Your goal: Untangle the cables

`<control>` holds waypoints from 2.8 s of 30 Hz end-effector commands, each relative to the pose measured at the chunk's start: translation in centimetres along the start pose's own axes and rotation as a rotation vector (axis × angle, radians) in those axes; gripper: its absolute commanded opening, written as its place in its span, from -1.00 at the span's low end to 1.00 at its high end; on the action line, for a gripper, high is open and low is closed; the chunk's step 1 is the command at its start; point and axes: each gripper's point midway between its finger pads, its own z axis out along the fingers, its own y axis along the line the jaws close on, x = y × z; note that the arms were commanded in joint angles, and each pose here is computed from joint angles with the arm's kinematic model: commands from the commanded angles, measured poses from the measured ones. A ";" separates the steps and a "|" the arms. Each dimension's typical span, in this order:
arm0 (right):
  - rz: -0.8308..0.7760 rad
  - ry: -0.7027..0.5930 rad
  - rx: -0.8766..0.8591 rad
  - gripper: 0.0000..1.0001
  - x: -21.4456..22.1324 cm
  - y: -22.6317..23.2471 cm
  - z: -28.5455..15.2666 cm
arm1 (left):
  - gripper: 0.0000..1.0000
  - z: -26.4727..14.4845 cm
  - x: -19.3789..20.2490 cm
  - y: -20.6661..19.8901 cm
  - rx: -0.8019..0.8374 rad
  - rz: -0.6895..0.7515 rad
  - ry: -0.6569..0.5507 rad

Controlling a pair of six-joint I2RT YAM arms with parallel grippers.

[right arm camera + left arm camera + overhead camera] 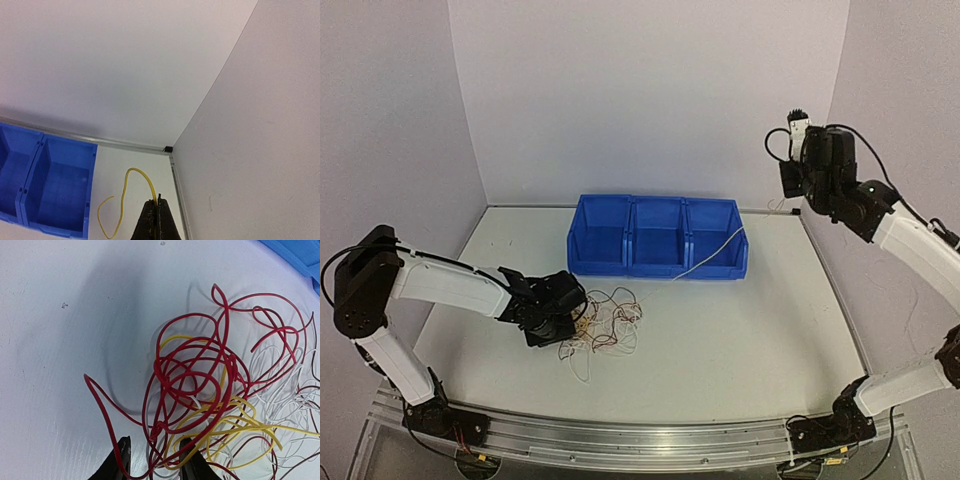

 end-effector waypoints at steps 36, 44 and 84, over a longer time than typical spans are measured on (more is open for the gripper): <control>0.232 -0.421 -0.239 -1.00 -18.7 -4.6 -5.0 | 0.12 -1.4 -1.3 -2.4 0.098 0.031 -0.022; 0.314 -0.408 -0.421 -1.00 -20.1 0.7 -2.3 | 0.52 -2.9 -2.5 -3.8 0.139 0.051 -0.051; 0.303 -0.784 -0.295 -1.00 -27.9 7.6 9.1 | 0.99 -11.0 -6.3 -0.1 0.240 -0.066 -0.219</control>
